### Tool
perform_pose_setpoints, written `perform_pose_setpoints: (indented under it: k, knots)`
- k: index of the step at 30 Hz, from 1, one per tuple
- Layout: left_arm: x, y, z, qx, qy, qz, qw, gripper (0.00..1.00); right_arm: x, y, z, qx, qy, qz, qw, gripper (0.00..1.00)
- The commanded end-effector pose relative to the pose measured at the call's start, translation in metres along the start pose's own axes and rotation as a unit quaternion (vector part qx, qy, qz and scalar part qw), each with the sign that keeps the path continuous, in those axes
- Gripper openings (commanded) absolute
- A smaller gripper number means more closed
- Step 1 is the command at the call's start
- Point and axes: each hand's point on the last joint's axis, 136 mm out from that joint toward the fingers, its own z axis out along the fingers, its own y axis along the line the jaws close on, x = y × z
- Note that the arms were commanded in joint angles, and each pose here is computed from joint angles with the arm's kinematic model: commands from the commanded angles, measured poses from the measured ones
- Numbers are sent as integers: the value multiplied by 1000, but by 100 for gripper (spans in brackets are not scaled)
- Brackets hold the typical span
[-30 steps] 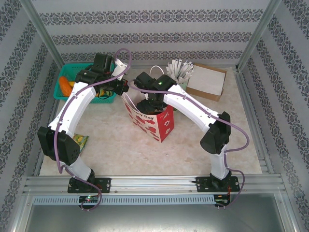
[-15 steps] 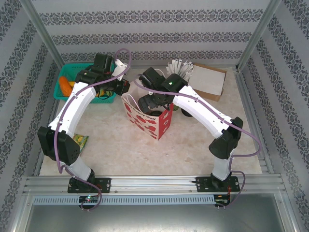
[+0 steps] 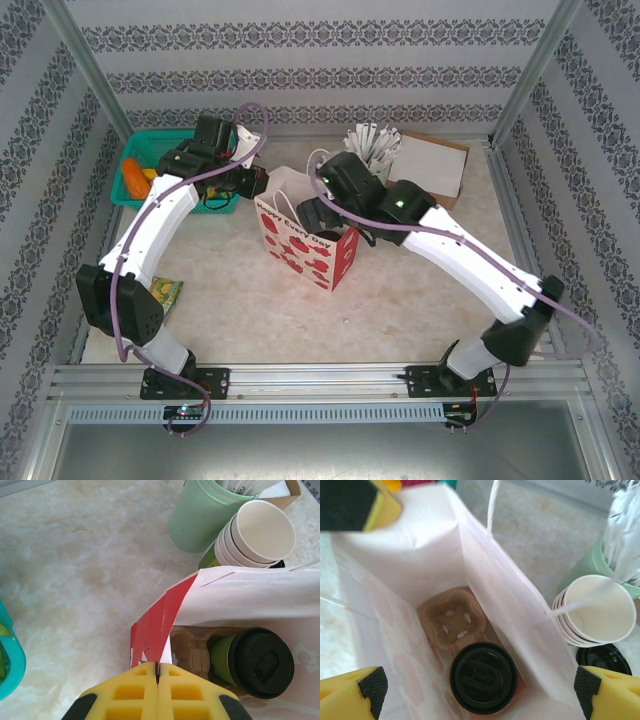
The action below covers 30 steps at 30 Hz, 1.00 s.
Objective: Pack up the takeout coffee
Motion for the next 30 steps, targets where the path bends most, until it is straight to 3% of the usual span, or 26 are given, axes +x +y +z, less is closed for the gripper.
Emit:
perform_pose_setpoints:
  k: [1,5,7,10,13,18,22,25,30]
  knots:
    - [4,1,-4,-14,-2,-30,999,0,-17,-7,-20,2,-71,37,997,98]
    - [7,0,-6,-17,-4,-53,998,0,7,-52,-37,65,-103,151,981,98]
    - [9,-1,-7,-13,-4,-62,998,0,34,-62,-28,15,-71,241,968,98]
    - [14,-1,-6,-14,1,-69,998,0,73,-85,-18,17,-20,374,927,98]
    - [16,-1,-4,-13,6,-74,997,0,89,-84,-10,26,21,394,919,98]
    - [13,-1,-8,-16,4,-88,996,1,69,-63,-4,8,48,365,930,93]
    - [15,2,-12,-36,1,-122,992,1,66,-58,5,18,83,349,933,81]
    - [22,6,-15,-62,4,-147,987,1,55,-54,9,10,78,341,937,76]
    - [34,11,-28,-109,-2,-220,969,1,25,-51,22,-29,57,334,941,79]
